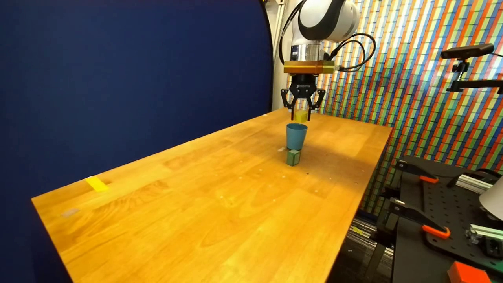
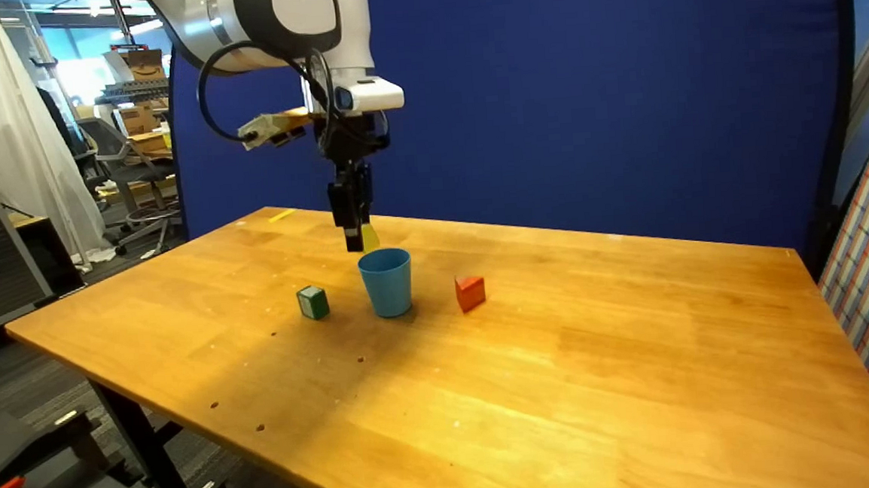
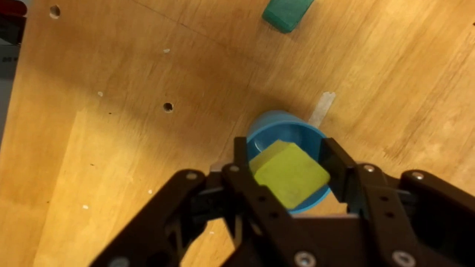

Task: Put the yellow block in the cup

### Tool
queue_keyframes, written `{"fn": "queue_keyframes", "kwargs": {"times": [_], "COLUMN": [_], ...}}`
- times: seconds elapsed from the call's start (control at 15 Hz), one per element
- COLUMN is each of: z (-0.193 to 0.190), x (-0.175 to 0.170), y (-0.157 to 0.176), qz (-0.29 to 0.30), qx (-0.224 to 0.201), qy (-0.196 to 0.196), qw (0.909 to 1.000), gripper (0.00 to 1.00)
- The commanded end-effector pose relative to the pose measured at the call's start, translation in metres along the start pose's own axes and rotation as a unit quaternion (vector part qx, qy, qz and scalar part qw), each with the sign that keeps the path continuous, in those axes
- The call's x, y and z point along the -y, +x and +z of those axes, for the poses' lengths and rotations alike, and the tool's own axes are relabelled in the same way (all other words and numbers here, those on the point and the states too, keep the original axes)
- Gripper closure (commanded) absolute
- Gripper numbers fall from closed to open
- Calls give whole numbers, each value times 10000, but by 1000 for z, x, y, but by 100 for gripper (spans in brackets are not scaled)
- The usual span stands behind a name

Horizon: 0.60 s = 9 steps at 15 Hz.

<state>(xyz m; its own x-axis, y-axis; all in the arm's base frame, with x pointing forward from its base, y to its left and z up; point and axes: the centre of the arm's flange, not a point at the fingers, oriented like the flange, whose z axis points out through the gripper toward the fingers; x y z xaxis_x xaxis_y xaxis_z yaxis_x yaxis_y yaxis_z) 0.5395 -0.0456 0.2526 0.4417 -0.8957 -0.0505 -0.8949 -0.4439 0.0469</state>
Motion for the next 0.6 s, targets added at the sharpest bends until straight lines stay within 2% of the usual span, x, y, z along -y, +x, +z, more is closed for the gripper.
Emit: {"fn": "queue_keyframes", "kwargs": {"times": [0.0,0.13,0.2,0.27,0.33,0.53], "z": [-4,-5,-6,1,1,1], "x": [11,12,10,7,8,9], "y": [7,4,1,-4,-6,-7], "qz": [-172,-388,-650,-337,-470,-588], "qx": [178,313,473,228,303,344], "qy": [2,35,150,27,82,118], "qw": [9997,9987,9966,9992,9984,9976], "gripper": [14,1,0,8,1,0]}}
